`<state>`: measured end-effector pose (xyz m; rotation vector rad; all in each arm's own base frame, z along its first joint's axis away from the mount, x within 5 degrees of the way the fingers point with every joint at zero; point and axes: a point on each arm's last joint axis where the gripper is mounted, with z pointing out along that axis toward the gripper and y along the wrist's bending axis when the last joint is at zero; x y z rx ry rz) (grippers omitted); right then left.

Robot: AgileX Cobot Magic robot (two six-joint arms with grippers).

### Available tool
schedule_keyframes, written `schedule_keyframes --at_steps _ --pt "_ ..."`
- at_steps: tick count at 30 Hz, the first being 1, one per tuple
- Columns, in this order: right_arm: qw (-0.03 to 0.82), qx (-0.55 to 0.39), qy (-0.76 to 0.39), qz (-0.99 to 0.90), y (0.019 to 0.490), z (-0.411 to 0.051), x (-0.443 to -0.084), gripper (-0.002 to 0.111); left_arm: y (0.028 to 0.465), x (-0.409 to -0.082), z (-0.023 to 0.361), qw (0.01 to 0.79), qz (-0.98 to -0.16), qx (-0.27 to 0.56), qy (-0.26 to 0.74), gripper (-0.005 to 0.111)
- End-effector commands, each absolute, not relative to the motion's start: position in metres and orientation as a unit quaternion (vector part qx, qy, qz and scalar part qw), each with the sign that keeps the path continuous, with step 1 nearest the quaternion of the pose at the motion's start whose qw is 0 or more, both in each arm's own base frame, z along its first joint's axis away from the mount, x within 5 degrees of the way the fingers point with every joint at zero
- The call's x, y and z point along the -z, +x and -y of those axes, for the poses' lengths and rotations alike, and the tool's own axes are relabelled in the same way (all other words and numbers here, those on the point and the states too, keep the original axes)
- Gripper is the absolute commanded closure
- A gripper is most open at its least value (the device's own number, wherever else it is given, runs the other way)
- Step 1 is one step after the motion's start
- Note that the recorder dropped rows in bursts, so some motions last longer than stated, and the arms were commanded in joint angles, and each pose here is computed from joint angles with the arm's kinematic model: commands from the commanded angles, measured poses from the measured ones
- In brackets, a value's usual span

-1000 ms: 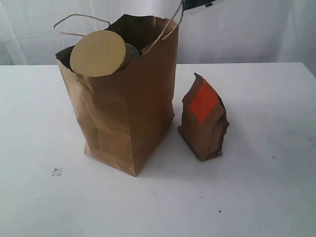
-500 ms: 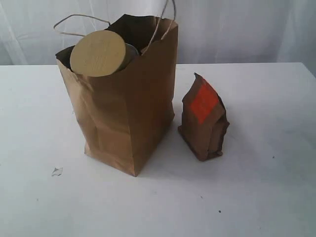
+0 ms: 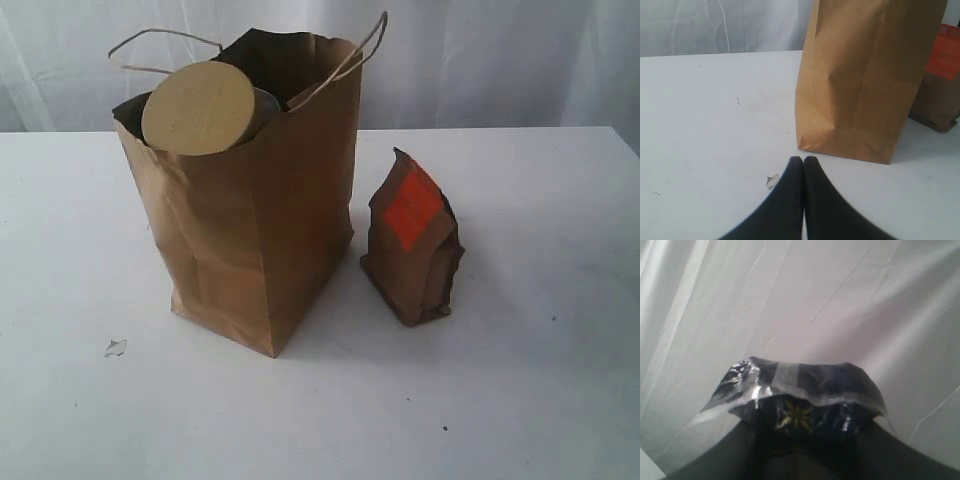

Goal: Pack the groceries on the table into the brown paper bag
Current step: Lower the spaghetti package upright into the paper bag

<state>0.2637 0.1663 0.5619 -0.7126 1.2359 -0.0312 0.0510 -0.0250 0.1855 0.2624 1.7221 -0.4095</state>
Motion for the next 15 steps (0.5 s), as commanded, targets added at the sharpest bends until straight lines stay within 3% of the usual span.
schedule_keyframes --at_steps 1,15 --pt "0.816 0.0 -0.284 -0.504 0.249 -0.155 -0.588 0.108 0.051 -0.185 0.025 0.626 -0.751 0.179 0.113 0.107" --pt "0.821 -0.094 -0.266 -0.497 0.26 -0.187 -0.577 0.108 0.051 -0.185 0.025 0.626 -0.751 0.179 0.113 0.107"
